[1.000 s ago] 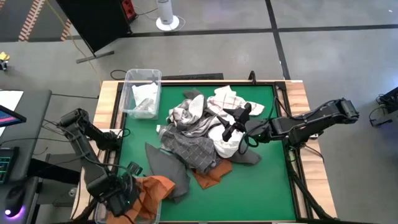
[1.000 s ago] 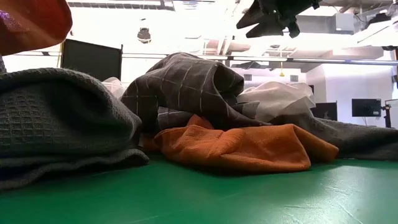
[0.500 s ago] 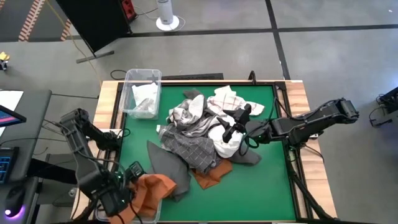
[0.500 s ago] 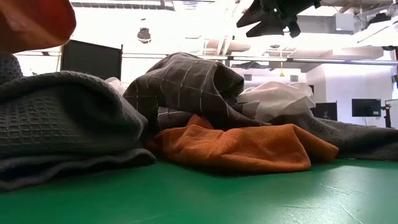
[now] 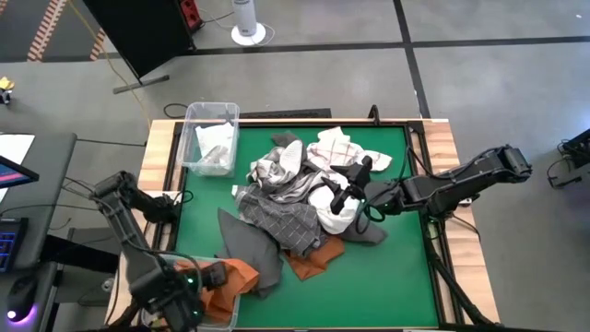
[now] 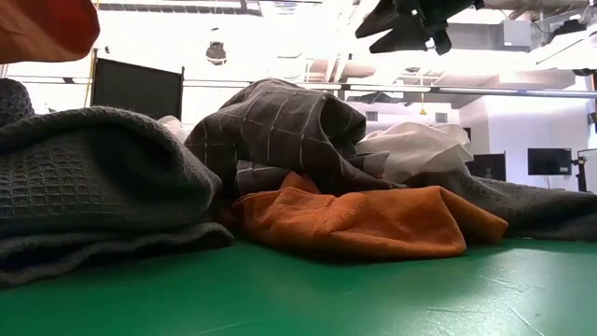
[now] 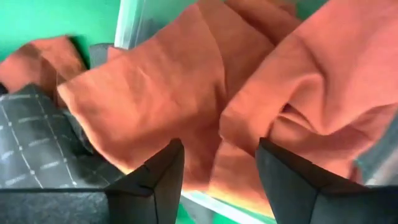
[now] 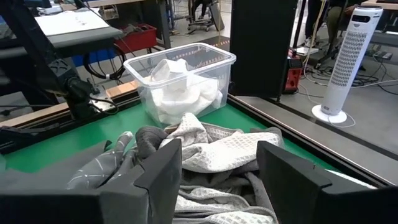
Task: Sort towels by color in basket
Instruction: Put the orange towel into the bottom transparent bin
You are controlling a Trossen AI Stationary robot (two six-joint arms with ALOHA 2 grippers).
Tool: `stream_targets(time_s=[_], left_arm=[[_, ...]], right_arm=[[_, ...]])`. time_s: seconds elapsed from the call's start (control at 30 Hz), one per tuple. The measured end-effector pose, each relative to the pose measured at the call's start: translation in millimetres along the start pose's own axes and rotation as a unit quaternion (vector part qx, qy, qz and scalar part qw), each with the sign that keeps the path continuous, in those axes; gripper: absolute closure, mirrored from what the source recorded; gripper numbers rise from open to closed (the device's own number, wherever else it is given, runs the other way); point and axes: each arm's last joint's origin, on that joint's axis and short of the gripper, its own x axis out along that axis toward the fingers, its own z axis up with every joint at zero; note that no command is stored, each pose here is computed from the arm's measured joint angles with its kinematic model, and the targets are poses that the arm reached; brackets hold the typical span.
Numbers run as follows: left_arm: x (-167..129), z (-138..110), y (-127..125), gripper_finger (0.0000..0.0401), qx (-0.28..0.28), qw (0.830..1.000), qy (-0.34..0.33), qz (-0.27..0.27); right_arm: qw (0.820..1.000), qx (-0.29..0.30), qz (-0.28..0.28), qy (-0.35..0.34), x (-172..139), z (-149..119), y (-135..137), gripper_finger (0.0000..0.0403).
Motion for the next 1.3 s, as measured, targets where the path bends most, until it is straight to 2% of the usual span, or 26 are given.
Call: stream_targets(time_s=[0.13, 0.33, 0.53, 0.8, 1.3], left_arm=[[6, 2, 6, 0.0226, 0.01, 1.0, -0.001, -0.01], [17, 3, 11, 0.0246, -0.003, 0.999, -0.028, -0.034], [53, -7, -5, 0.026, 0.014, 0.995, 0.017, -0.094], [83, -8, -18, 0.0264, 0.025, 0.989, -0.012, -0.144], [128, -14, -36, 0.0264, 0.024, 0.985, -0.07, -0.159]], right_arm=[[1.0, 0.0, 0.004, 0.0, -1, 0, 1, 0.0168], [1.0, -0.002, 0.011, 0.001, -4, -1, 4, 0.0168], [1.0, -0.004, 0.018, 0.001, -7, -2, 7, 0.0168], [1.0, 0.0, 0.019, 0.001, -7, -2, 7, 0.0168], [1.0, -0.012, 0.01, 0.015, 2, -12, 11, 0.0168]])
